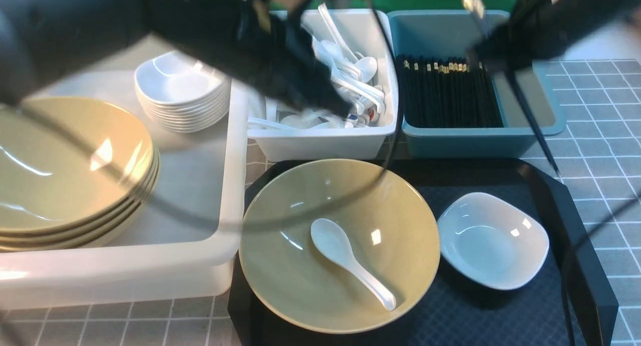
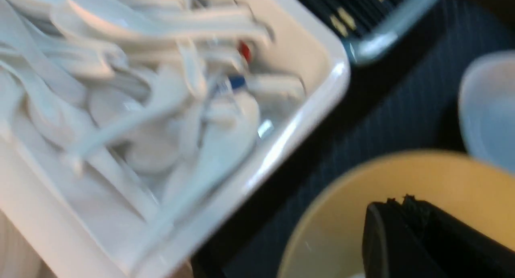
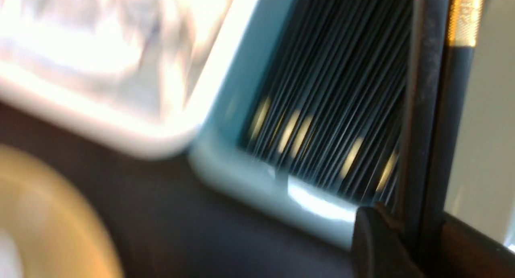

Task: On grey table put chopsticks spoon bowls plates into blue grey white boxes.

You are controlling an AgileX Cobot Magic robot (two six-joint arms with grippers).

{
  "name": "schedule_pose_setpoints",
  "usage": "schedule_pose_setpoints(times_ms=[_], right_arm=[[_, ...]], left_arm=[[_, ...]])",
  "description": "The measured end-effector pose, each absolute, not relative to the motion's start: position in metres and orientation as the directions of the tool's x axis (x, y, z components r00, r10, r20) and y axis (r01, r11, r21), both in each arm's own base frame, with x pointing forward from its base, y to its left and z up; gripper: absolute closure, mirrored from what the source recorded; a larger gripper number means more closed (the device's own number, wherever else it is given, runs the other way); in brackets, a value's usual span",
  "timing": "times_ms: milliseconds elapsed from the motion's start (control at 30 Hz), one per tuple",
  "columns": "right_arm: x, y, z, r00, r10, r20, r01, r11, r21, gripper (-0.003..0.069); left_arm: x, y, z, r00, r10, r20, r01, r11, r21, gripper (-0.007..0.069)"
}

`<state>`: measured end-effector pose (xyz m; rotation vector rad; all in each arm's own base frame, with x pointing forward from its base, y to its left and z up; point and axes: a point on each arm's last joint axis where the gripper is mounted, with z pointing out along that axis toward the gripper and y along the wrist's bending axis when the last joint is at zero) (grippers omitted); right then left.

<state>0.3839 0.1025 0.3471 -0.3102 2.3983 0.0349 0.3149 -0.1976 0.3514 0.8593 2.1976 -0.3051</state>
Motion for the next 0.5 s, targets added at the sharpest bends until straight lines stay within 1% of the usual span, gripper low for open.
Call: schedule_pose_setpoints(times_ms=[67, 100, 167, 200, 233, 267, 333, 367, 400, 500], right_arm=[[0.399, 0.1, 0.35, -0.691, -0.189, -0.698, -0.212, 0.976, -0.053, 0.0502], [0.416, 0.098, 0.352, -0.657, -0.148, -0.739, -0.182, 0.983, -0.035, 0.0502], [0.429, 0.096, 0.353, -0.623, -0.116, -0.773, -0.162, 0.987, -0.017, 0.0502], [0.448, 0.094, 0.349, -0.588, -0.072, -0.805, -0.135, 0.991, 0.009, 0.0502], [0.45, 0.094, 0.347, -0.588, -0.073, -0.806, -0.135, 0.991, 0.009, 0.0502], [0.464, 0.093, 0.343, -0.554, -0.05, -0.831, -0.123, 0.992, 0.023, 0.0502], [0.483, 0.091, 0.331, -0.525, -0.016, -0.851, -0.106, 0.993, 0.047, 0.0502], [0.496, 0.09, 0.32, -0.511, 0.013, -0.859, -0.09, 0.994, 0.068, 0.0502], [0.498, 0.089, 0.318, -0.507, 0.016, -0.862, -0.089, 0.993, 0.071, 0.0502], [0.518, 0.084, 0.281, -0.528, 0.055, -0.847, -0.055, 0.994, 0.099, 0.0498]], left_arm=[[0.325, -0.198, 0.359, -0.476, 0.466, -0.746, 0.659, 0.751, 0.049, 0.0636], [0.334, -0.198, 0.368, -0.439, 0.439, -0.784, 0.653, 0.755, 0.058, 0.0636], [0.337, -0.199, 0.374, -0.408, 0.428, -0.807, 0.652, 0.755, 0.071, 0.0636], [0.339, -0.2, 0.38, -0.378, 0.416, -0.827, 0.65, 0.756, 0.083, 0.0636], [0.339, -0.2, 0.381, -0.375, 0.413, -0.83, 0.649, 0.756, 0.083, 0.0636], [0.34, -0.2, 0.382, -0.365, 0.405, -0.838, 0.648, 0.757, 0.083, 0.0636], [0.339, -0.2, 0.382, -0.369, 0.409, -0.835, 0.652, 0.754, 0.081, 0.0636], [0.339, -0.2, 0.381, -0.378, 0.416, -0.827, 0.655, 0.751, 0.078, 0.0636], [0.338, -0.2, 0.381, -0.378, 0.416, -0.827, 0.656, 0.751, 0.078, 0.0636], [0.337, -0.2, 0.379, -0.39, 0.439, -0.809, 0.667, 0.741, 0.081, 0.0636]])
